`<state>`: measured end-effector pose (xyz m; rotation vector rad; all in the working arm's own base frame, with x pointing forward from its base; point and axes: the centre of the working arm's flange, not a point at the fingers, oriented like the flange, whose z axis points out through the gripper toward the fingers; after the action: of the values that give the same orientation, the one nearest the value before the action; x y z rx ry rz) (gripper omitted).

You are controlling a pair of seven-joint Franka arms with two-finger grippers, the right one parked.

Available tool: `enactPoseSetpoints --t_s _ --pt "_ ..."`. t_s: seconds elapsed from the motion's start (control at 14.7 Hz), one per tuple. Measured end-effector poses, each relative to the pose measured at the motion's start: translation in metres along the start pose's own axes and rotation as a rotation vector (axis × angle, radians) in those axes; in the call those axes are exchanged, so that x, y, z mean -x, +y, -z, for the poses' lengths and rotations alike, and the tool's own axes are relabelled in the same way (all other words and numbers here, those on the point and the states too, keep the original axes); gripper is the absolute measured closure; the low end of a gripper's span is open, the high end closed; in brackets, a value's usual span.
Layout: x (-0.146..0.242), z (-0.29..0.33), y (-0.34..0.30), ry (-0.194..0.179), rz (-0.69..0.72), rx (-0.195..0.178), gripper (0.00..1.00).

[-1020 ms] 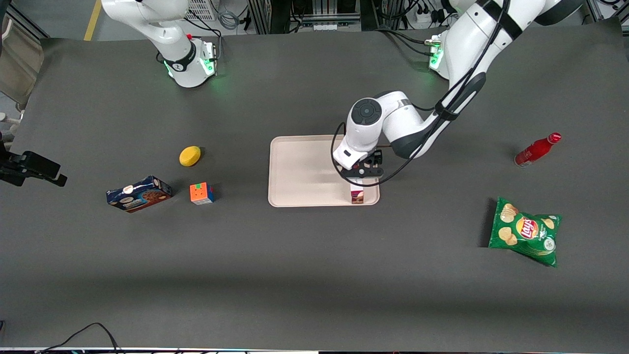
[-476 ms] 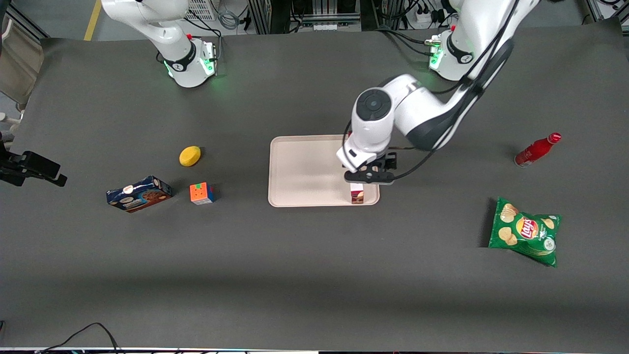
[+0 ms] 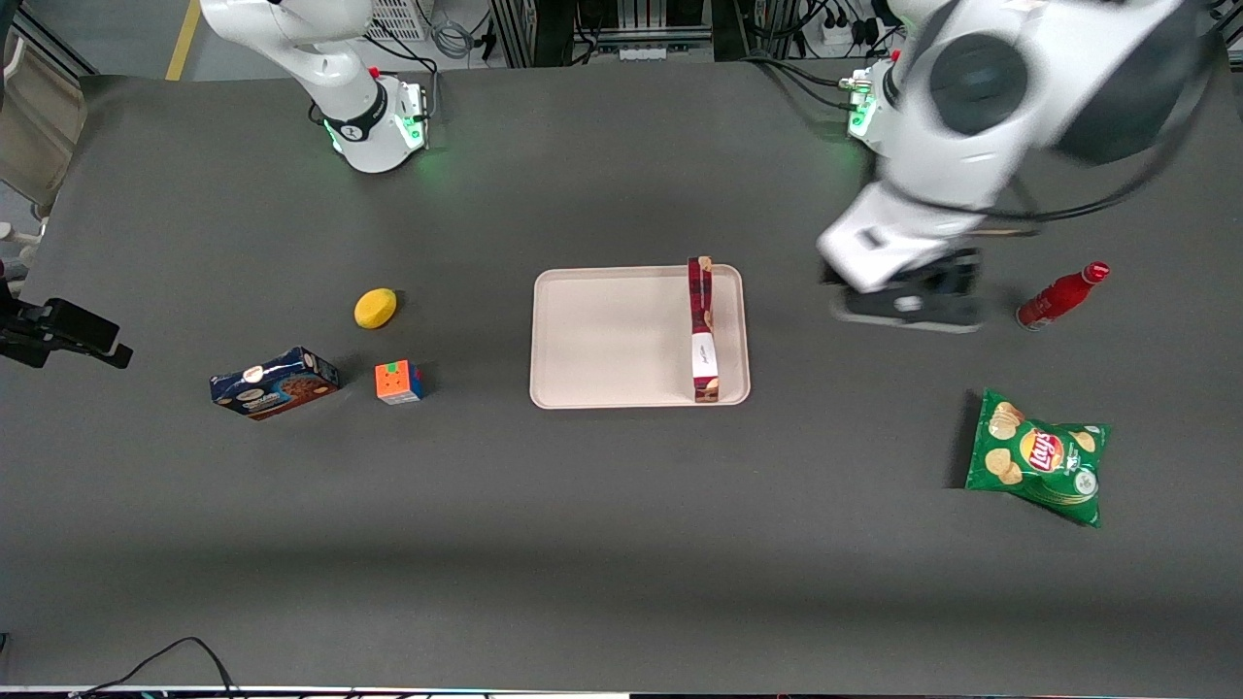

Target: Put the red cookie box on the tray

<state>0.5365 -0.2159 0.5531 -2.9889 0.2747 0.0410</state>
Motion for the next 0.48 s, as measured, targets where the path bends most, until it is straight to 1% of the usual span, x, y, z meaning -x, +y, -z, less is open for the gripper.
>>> enactPoseSetpoints --t_s 0.14,0.2,0.34,0.48 --pt "0.003 0.010 -0.080 0.002 0.028 0.069 0.00" --pt "0.005 0.008 -0.116 0.002 0.038 0.090 0.00" --pt "0.008 0.002 -0.163 -0.003 0.066 0.111 0.00" --pt "0.009 0.000 -0.170 -0.004 0.075 0.117 0.00"
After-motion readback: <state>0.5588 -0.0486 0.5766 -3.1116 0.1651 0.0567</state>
